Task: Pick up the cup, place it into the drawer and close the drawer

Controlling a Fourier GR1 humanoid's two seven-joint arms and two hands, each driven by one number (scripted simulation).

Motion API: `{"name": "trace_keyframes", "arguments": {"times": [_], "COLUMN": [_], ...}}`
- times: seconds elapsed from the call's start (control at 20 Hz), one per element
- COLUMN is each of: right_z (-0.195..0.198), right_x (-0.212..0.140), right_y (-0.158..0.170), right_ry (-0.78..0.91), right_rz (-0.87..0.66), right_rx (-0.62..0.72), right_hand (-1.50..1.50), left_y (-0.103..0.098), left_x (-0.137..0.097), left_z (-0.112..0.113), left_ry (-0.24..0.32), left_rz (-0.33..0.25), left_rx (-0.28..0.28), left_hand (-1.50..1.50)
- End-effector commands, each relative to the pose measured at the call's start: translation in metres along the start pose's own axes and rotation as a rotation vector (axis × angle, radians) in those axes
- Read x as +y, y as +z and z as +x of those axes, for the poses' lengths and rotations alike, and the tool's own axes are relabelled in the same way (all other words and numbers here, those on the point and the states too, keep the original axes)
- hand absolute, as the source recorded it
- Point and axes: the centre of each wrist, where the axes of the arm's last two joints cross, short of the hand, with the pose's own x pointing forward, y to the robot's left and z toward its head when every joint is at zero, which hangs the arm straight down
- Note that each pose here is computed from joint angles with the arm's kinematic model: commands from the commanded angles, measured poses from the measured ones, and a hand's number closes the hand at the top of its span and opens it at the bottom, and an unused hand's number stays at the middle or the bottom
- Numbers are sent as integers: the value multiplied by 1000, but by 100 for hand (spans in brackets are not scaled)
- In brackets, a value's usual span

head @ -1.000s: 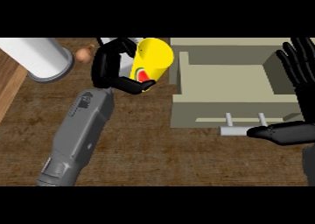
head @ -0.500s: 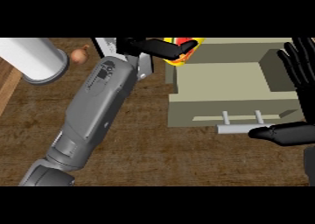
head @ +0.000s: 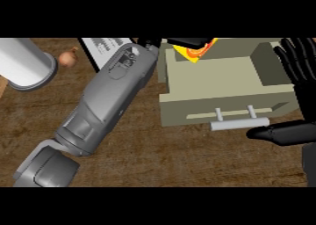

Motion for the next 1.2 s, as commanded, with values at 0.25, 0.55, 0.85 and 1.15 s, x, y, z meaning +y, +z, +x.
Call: {"name": "trace_keyframes", "arguments": {"times": [0.25, 0.55, 0.85, 1.15], "right_z": [8, 7, 5, 4], "right_x": [12, 8, 41, 58], "right_y": [-15, -24, -30, -32], "right_ry": [-6, -22, -159, -219], "right_rz": [71, 101, 300, 601], "right_rx": [-36, -54, -80, -55], "right_hand": [-150, -150, -150, 150], "left_y": [12, 24, 22, 19], "left_x": [-1, 0, -2, -4], "left_z": [-36, -53, -45, -33], "left_ry": [-141, -150, 48, 216], "left_rz": [-132, -157, -95, -75], "left_rx": [175, 183, 121, -8], "left_hand": [150, -150, -150, -150]}}
